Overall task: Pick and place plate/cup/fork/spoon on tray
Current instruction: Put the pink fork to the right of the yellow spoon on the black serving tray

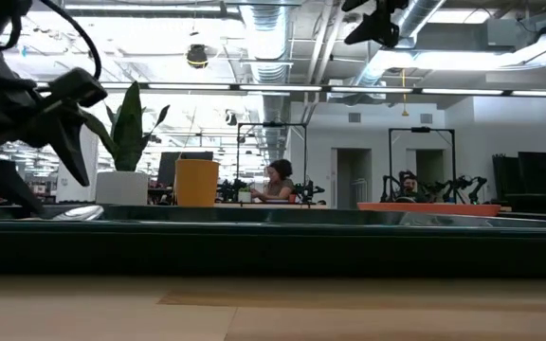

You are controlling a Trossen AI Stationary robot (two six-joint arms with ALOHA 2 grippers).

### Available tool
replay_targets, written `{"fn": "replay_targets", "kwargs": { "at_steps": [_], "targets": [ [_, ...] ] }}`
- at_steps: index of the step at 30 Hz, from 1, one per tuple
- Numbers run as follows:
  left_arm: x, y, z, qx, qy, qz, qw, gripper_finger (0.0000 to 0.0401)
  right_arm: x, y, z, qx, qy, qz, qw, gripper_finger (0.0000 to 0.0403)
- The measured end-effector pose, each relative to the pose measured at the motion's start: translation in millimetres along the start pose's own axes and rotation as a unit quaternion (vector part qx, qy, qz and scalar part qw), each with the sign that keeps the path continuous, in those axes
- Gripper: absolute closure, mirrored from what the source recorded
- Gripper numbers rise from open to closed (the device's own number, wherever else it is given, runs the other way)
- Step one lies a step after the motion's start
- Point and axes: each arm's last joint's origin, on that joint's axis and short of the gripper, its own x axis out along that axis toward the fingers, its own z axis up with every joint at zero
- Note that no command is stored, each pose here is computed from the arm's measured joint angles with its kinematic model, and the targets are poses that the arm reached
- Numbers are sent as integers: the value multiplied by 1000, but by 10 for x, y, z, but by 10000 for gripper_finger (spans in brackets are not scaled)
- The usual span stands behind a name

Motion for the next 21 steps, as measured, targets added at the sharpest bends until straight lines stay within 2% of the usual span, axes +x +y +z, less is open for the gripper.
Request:
{"fn": "replay_targets", "kwargs": {
  "at_steps": [5,9,12,14,18,21],
  "targets": [
    [-86,-53,1,-4,21,-2,1000,181,283,6,-17,-1,34,-7,999,101],
    [-235,-125,25,23,14,27,999,181,442,-33,-39,21,49,-59,997,101],
    [-415,-236,57,50,3,29,998,181,450,-116,-83,51,67,-114,990,101],
    [-567,-328,90,65,-9,19,998,181,407,-213,-144,72,91,-176,978,101],
    [-857,-497,165,87,-37,-12,995,181,267,-476,-253,93,146,-301,938,101],
    [-1023,-612,220,98,-69,-62,991,181,187,-719,-316,102,179,-337,919,101]
  ]
}}
